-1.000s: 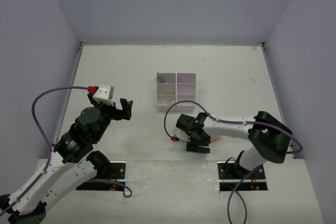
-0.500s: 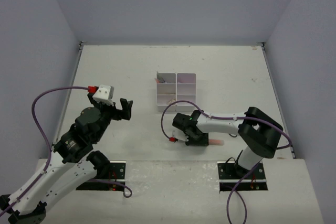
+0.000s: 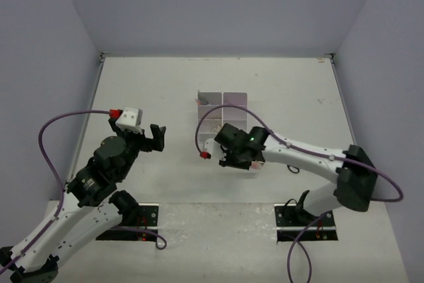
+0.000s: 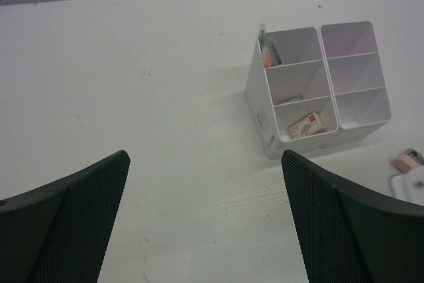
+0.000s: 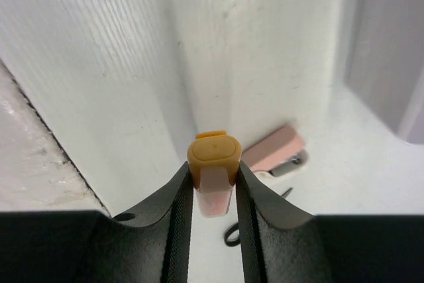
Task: Sort the stationery into containers
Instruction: Pick up the pen from the center of the board, then place the pen in the storage box.
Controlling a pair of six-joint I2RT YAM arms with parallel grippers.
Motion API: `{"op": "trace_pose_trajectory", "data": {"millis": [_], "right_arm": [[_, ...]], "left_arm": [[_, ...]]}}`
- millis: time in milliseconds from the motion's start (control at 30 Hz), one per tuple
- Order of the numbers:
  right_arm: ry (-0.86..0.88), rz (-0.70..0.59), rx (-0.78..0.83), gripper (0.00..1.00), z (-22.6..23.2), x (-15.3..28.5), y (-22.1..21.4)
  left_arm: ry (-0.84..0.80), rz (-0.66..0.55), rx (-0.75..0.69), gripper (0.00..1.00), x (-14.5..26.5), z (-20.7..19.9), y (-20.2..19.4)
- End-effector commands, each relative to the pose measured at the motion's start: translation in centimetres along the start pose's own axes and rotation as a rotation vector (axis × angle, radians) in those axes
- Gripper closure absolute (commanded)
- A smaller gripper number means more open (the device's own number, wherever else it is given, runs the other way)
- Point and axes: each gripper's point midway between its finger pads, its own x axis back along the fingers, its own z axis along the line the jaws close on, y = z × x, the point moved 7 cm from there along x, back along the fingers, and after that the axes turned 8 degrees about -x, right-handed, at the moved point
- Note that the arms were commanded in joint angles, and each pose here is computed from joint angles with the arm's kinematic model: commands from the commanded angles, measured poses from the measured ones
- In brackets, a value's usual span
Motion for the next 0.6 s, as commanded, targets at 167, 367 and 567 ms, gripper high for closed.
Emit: {"op": "trace_pose_trajectory", "data": {"millis": [167,367,567], "right_arm": [[-0.422,-0.977,-0.314,1.0,-5.8,15.3,5.9],[-0.473,-1.206,-0.821,1.0,-12.5,17.4,7.0],[-0.622,-1.422,-1.201,1.0,-16.8,15.4,6.8]], "left_arm": [[0.057,0.014,-0.027,0.0,-0.9,0.4,-0.5],[0.08,0.041,-0.04,0.0,-1.3,0.5,-0.9],[0.078,0.046,-0.045,0.0,-1.4,0.4,-1.1]]}}
